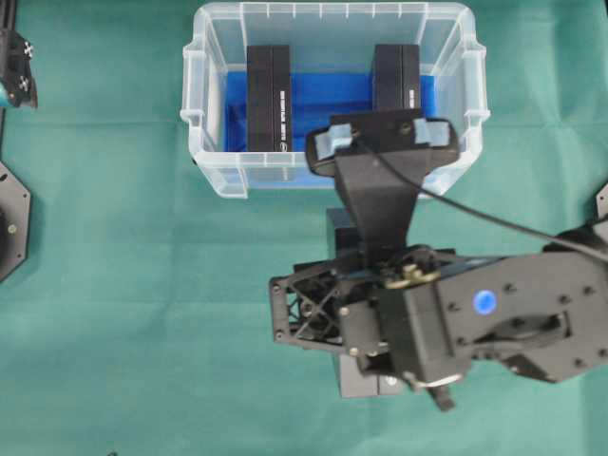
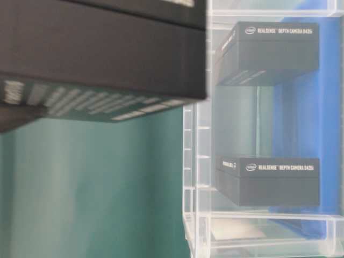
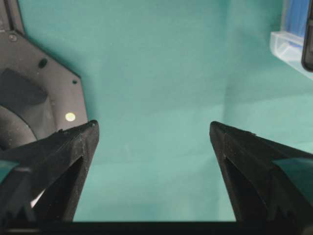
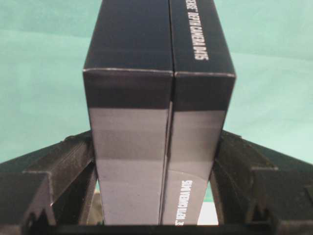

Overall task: Take out the box from the case.
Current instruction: 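Carry the held box toward the front of the table, then lower the box onto the table in front of the case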

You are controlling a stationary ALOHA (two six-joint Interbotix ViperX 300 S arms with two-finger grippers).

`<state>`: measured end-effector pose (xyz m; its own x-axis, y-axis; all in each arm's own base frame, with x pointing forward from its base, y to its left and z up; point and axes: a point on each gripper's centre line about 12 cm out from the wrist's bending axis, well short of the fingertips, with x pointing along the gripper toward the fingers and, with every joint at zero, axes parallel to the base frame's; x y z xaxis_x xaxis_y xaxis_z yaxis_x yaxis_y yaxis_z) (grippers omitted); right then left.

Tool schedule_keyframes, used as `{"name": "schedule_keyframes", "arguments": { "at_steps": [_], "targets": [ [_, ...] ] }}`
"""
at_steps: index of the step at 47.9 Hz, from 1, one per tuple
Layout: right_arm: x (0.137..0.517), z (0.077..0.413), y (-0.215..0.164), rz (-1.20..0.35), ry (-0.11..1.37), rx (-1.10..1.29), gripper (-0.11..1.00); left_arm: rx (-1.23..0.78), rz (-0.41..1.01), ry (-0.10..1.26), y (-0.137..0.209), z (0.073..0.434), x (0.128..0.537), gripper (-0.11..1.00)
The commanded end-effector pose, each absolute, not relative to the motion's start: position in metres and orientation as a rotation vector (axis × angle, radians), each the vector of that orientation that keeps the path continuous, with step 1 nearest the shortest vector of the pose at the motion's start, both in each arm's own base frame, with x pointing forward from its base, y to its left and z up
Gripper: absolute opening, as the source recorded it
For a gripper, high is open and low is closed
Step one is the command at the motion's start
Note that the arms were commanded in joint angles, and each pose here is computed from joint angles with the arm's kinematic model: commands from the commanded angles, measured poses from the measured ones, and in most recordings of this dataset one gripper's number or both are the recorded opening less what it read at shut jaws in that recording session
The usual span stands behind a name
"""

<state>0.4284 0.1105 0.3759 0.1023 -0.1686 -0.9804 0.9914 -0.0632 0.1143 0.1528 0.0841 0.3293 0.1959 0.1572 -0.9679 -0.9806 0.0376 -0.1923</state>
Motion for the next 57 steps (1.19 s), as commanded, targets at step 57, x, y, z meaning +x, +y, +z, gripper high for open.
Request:
{"name": "schedule_keyframes", "arguments": {
  "at_steps": [57],
  "targets": [
    [0.442,0.194,0.112,-1.220,1.044,1.314,0.68,-1.157,1.114,0.947,0.082,0.331,0.148,0.97]
  ]
}}
